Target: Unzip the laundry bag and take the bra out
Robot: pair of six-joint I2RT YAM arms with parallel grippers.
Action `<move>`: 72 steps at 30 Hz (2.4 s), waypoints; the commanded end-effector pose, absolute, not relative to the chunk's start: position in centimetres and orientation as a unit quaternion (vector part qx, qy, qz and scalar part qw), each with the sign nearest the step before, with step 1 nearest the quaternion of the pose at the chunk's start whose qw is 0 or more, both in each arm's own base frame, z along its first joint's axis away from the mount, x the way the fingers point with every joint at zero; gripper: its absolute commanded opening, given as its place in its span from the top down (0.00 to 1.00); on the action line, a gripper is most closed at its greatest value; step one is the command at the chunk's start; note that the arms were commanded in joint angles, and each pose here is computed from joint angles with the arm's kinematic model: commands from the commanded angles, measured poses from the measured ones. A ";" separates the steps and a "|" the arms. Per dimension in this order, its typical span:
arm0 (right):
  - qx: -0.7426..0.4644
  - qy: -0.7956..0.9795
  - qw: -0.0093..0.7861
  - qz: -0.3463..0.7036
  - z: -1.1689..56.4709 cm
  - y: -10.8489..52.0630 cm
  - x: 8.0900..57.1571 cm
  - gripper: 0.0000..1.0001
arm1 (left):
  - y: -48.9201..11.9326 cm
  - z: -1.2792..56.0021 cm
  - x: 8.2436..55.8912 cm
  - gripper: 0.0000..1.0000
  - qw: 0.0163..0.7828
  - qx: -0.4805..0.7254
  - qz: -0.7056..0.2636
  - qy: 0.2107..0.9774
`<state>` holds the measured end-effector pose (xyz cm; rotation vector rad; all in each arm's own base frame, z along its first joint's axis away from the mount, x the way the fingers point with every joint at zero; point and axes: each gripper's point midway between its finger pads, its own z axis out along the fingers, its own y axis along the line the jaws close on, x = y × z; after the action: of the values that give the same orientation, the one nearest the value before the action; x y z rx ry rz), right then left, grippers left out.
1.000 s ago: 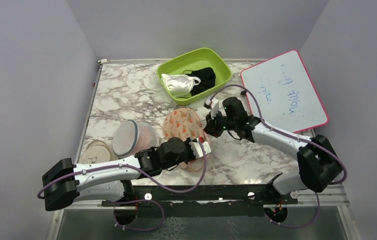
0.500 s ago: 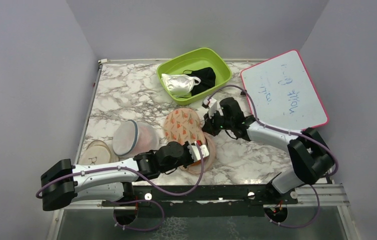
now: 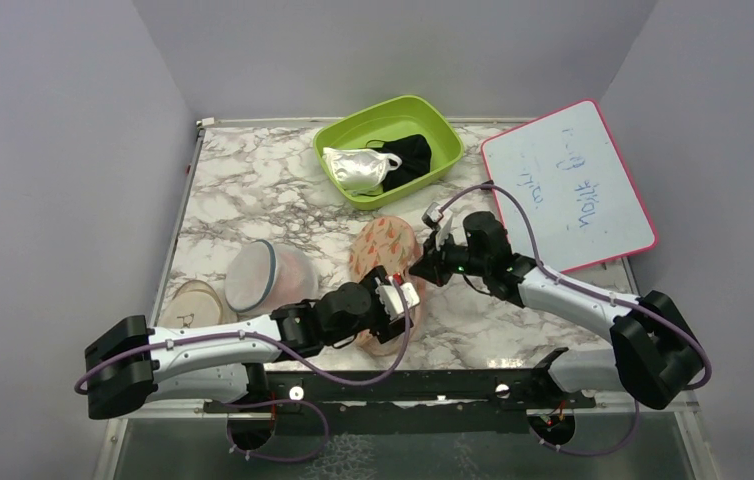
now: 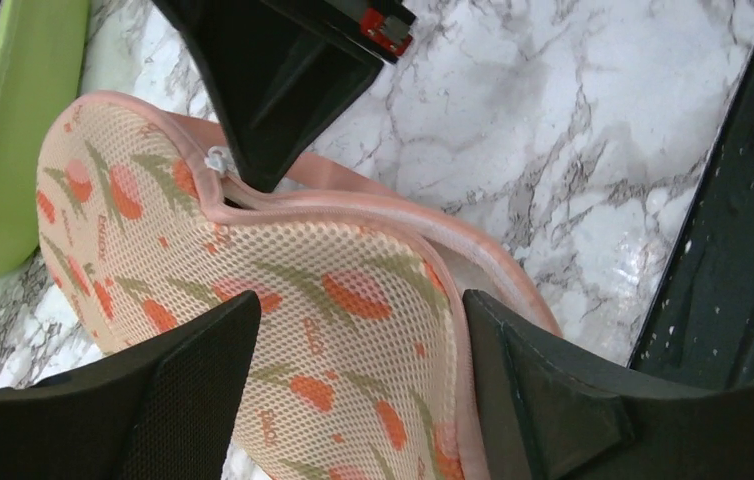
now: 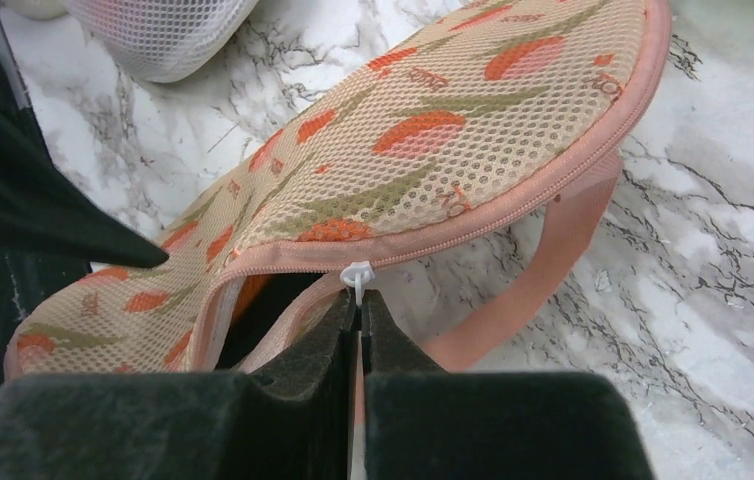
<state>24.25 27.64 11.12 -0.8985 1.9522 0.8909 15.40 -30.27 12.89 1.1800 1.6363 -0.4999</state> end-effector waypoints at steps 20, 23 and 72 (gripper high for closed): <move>-0.367 0.753 0.406 0.365 12.7 27.8 23.6 0.99 | -28.6 15.6 23.2 0.42 0.516 0.221 -0.156 0.812; -0.368 0.752 0.405 0.367 12.8 27.9 23.5 0.99 | -29.5 15.6 23.1 0.46 0.509 0.229 -0.186 0.809; -0.292 0.812 0.463 0.201 12.2 24.3 34.4 0.99 | -31.1 14.6 17.8 1.00 0.482 0.470 -0.241 0.699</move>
<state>31.87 24.21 9.61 -0.7452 2.1104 0.5326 18.37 -30.99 14.04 1.1584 1.7321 -0.5548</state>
